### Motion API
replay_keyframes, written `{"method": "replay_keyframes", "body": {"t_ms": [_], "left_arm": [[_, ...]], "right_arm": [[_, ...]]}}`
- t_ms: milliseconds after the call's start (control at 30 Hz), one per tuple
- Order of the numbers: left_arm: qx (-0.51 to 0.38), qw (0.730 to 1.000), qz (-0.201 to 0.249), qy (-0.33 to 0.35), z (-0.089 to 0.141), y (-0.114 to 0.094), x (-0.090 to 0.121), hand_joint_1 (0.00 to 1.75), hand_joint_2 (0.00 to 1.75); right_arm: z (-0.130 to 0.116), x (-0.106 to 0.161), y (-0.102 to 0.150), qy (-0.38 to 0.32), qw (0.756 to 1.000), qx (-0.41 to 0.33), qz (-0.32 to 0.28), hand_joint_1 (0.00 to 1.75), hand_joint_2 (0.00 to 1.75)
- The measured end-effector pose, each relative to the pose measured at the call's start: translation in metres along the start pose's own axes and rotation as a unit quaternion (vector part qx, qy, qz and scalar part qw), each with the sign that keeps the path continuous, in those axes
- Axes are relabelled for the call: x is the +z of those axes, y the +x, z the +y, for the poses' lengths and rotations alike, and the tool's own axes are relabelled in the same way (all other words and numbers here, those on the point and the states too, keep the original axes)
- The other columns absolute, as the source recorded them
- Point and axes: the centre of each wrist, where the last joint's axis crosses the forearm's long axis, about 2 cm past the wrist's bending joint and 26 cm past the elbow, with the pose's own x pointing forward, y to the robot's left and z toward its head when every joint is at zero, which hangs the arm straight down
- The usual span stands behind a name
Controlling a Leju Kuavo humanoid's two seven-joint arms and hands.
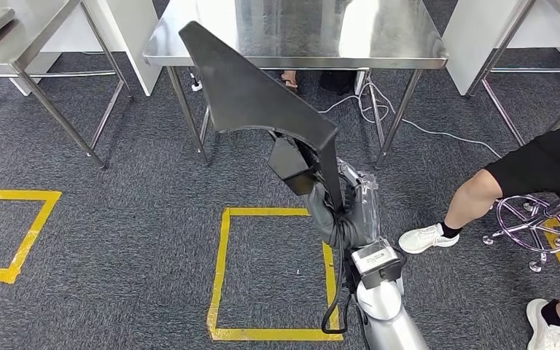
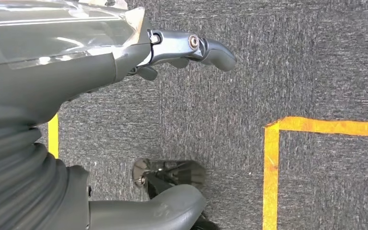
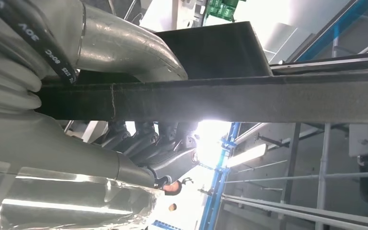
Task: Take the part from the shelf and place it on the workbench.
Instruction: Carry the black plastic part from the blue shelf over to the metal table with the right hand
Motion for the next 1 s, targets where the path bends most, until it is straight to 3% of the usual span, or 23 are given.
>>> {"method": "replay_keyframes", "body": {"t_ms": [1000], "left_arm": [[-0.005, 1.0, -0.004, -0.001, -0.0007, 0.0041, -0.0026, 0.0, 1.75]], "right_arm": [[-0.0016, 0.0002, -0.0009, 0.0, 1.0, 0.003, 0.0, 1.75, 1.75]]}}
